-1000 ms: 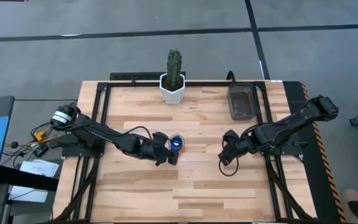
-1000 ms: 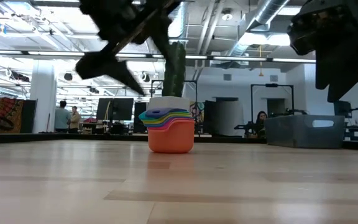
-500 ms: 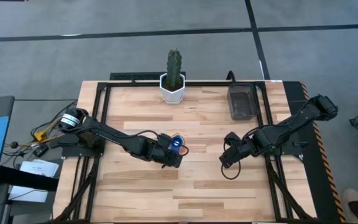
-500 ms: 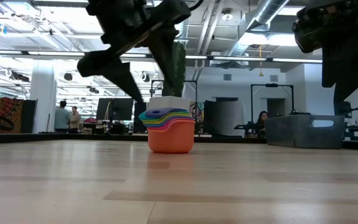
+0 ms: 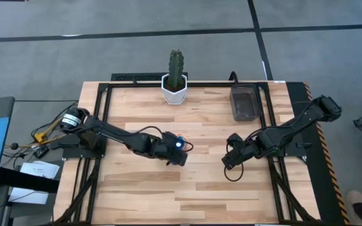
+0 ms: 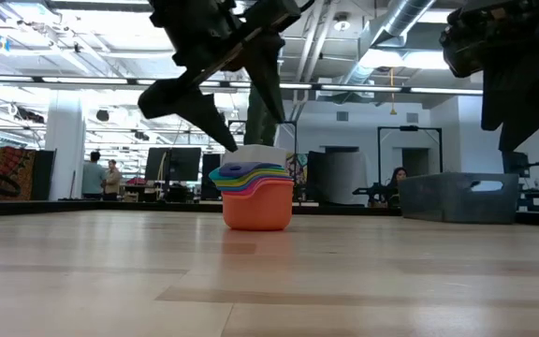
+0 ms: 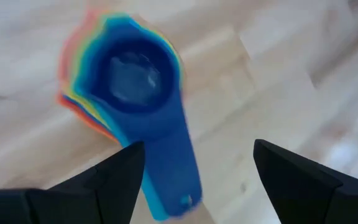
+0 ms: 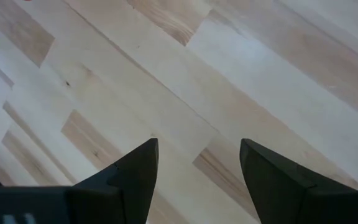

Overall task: Nest measuring cups in basket
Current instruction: Put the stacked measuring cups into the black bin

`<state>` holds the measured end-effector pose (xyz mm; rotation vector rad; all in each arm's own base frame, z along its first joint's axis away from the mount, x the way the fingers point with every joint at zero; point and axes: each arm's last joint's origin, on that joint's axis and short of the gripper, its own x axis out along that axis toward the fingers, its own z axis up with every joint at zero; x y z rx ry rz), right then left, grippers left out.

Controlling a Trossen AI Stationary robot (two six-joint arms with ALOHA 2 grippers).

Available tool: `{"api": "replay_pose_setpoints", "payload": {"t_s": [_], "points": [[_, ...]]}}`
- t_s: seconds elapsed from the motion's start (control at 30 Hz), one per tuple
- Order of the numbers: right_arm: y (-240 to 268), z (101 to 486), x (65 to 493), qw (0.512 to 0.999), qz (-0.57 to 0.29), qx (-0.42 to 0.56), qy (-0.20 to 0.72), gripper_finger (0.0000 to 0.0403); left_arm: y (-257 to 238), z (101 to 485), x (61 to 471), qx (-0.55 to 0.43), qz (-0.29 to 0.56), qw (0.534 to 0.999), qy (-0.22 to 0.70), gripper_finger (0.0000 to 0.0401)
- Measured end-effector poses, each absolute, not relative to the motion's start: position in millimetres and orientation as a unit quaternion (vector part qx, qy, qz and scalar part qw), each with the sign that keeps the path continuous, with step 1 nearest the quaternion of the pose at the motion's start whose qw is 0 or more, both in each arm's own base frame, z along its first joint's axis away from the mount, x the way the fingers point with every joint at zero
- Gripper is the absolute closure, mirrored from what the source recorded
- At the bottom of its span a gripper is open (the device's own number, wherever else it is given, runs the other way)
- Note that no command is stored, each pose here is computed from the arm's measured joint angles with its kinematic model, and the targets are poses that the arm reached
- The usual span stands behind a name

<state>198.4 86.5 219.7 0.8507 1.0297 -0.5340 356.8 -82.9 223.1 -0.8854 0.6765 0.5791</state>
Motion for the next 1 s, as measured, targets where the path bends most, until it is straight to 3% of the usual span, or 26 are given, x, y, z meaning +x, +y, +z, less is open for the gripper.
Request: {"api": "replay_pose_setpoints", "payload": {"t_s": [0.13,0.73,1.0], "points": [[83.2,220.8,202.6,0.768,-0.227,0.373,0.468,0.0152,-78.1,222.7,357.9,-0.41,0.234,0.808,0.352,0.0113],[64.6,228.4,218.2,0.804,-0.22,0.357,0.423,0.0157,-69.8,256.4,313.4,-0.389,0.324,0.786,0.356,0.0113],[60.4,270.7,218.4,0.826,-0.223,0.308,0.416,0.0157,-71.3,267.9,317.7,-0.392,0.308,0.79,0.355,0.0127]]}}
